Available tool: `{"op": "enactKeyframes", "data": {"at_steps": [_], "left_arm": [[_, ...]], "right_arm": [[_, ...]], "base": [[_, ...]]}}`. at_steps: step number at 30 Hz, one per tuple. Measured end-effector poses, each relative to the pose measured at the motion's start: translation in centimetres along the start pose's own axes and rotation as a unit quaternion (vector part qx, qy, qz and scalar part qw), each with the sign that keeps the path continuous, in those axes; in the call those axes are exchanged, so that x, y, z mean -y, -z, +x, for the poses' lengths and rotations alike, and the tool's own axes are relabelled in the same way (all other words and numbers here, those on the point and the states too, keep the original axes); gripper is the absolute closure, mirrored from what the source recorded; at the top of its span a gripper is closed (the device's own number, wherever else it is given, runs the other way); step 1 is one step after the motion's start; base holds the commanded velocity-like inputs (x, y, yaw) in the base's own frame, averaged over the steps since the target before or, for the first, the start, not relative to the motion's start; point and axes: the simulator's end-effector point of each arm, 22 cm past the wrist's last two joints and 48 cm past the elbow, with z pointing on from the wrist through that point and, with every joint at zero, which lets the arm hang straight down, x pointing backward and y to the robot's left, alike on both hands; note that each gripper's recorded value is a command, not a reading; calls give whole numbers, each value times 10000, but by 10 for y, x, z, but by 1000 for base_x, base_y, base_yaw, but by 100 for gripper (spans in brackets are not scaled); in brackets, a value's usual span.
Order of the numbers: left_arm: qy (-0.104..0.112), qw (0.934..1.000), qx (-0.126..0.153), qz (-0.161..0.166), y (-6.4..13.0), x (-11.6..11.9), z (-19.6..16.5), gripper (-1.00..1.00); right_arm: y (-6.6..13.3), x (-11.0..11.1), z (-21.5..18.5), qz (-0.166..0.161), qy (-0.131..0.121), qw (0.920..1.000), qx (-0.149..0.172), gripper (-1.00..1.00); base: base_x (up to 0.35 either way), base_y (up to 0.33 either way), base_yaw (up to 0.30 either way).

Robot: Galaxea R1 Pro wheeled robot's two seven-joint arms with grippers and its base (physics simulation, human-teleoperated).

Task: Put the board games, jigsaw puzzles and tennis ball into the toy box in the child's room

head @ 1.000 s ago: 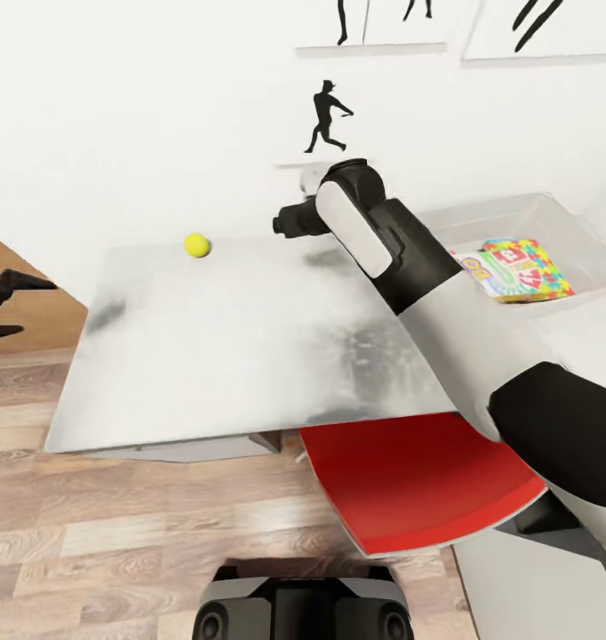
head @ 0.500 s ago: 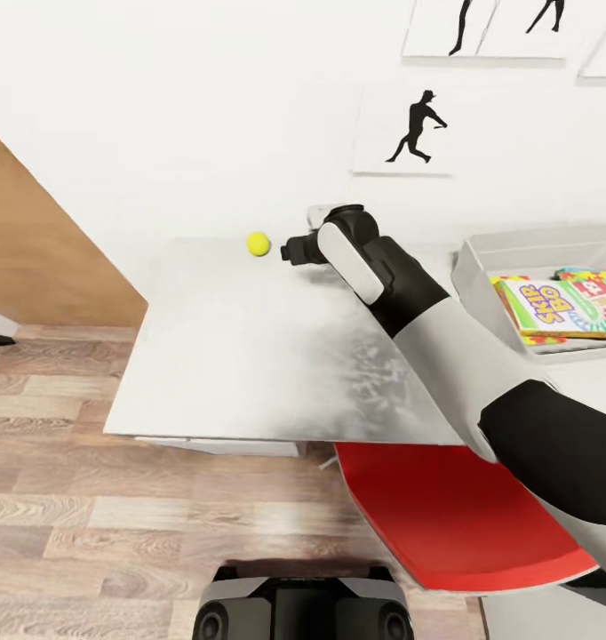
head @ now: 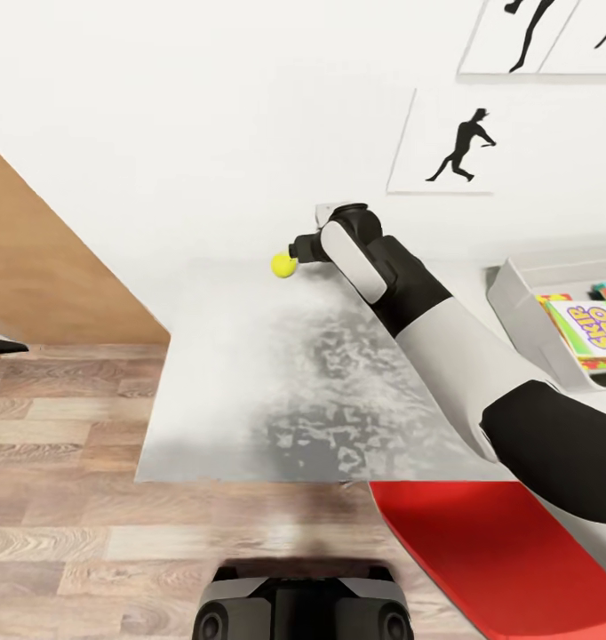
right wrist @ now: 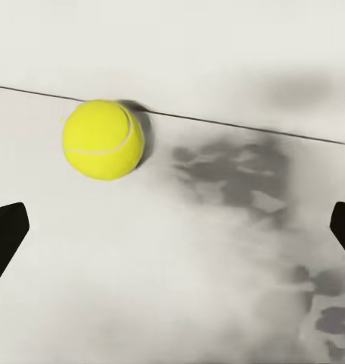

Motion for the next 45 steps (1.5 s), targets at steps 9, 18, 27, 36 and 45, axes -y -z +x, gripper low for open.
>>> {"op": "enactKeyframes", "data": {"at_steps": [9, 18, 27, 36, 45], "left_arm": [[-63, 9962, -683, -544, -43, -28, 49, -100], [-15, 9909, -749, -1116, -62, -67, 68, -100], [323, 9843, -938, -1459, -71, -104, 83, -100], [631, 9653, -1405, -2108, -82, -167, 140, -100], [739, 9060, -1658, -3824, -84, -301, 245, -100]], "right_arm": [[-9, 3, 23, 22, -32, 9999, -167, -100], [-12, 0, 33, -2, -59, 9998, -180, -100], [-16, -3, 34, -51, -150, 9998, -105, -100], [-17, -11, 35, -111, -197, 9997, 1, -100], [-23, -8, 21, -126, -514, 9977, 424, -100]], "base": [[72, 103, -106], [7, 10, -11], [0, 1, -1], [0, 0, 0], [0, 0, 0]]}}
